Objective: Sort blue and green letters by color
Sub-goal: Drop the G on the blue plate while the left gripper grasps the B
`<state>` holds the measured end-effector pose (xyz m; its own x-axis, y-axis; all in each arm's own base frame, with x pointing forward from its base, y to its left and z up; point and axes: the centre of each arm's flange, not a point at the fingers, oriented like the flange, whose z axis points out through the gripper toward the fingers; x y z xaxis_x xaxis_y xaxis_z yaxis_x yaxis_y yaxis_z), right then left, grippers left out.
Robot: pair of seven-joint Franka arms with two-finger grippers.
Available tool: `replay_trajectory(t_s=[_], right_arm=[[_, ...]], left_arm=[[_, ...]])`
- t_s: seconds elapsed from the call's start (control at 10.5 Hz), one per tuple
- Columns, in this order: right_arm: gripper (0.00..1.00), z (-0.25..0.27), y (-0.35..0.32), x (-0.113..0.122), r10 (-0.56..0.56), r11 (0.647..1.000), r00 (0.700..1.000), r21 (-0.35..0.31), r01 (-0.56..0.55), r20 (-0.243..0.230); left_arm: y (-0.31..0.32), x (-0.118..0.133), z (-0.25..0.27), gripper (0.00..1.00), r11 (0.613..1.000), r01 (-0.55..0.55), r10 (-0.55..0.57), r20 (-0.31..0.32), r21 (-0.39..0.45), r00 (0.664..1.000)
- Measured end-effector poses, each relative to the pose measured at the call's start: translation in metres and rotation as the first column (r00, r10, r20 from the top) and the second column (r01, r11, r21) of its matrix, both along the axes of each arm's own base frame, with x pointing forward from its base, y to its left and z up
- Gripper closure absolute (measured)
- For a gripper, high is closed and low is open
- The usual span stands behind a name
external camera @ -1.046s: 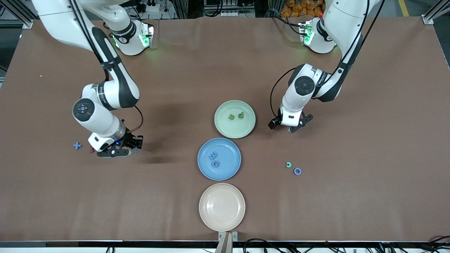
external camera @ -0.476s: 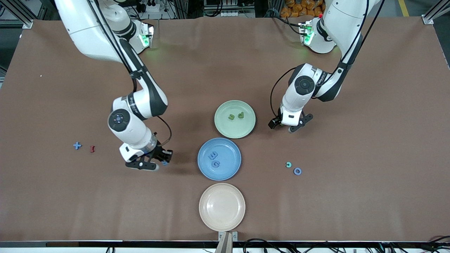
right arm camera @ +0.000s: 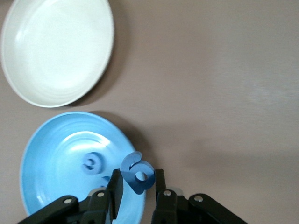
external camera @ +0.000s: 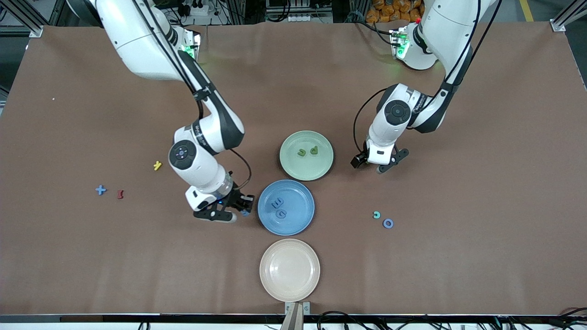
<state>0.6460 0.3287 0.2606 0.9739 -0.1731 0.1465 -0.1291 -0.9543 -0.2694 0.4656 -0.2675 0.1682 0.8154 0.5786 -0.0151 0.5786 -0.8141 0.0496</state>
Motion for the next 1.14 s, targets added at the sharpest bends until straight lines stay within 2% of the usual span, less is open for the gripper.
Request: replay_trajectory(t_s=[0.19, 0.29, 0.57, 0.67, 1.05, 1.14], right_arm=[[0.68, -0.003, 0.029, -0.009, 0.023, 0.999, 0.999, 0.025, -0.024, 0.032], [0.68, -0.007, 0.044, -0.016, 0.038, 0.999, 0.999, 0.03, -0.04, 0.036], [0.68, -0.01, 0.075, -0.029, 0.013, 0.999, 1.0, 0.052, -0.014, 0.02], [0.64, -0.01, 0.081, -0.032, -0.012, 0.998, 1.0, 0.061, 0.012, 0.011], [0.11, -0.007, 0.076, -0.027, -0.029, 0.998, 0.999, 0.059, 0.028, 0.018], [0.0, -0.008, 0.069, -0.023, -0.008, 0.999, 1.0, 0.045, 0.007, 0.021]], left_arm=[[0.001, 0.0, -0.002, 0.0, 1.0, 0.002, -0.002, -0.002, 0.002, 1.0], [0.003, 0.001, -0.002, 0.05, 1.0, 0.001, -0.001, -0.001, 0.006, 1.0], [0.005, 0.008, 0.004, 0.49, 1.0, -0.006, 0.006, 0.016, 0.002, 1.0], [0.004, 0.01, 0.006, 0.63, 1.0, -0.006, 0.006, 0.02, 0.0, 1.0], [0.004, 0.01, 0.008, 0.64, 1.0, -0.004, 0.004, 0.022, 0.001, 1.0], [0.003, 0.011, 0.008, 0.65, 1.0, -0.004, 0.003, 0.018, 0.004, 1.0]])
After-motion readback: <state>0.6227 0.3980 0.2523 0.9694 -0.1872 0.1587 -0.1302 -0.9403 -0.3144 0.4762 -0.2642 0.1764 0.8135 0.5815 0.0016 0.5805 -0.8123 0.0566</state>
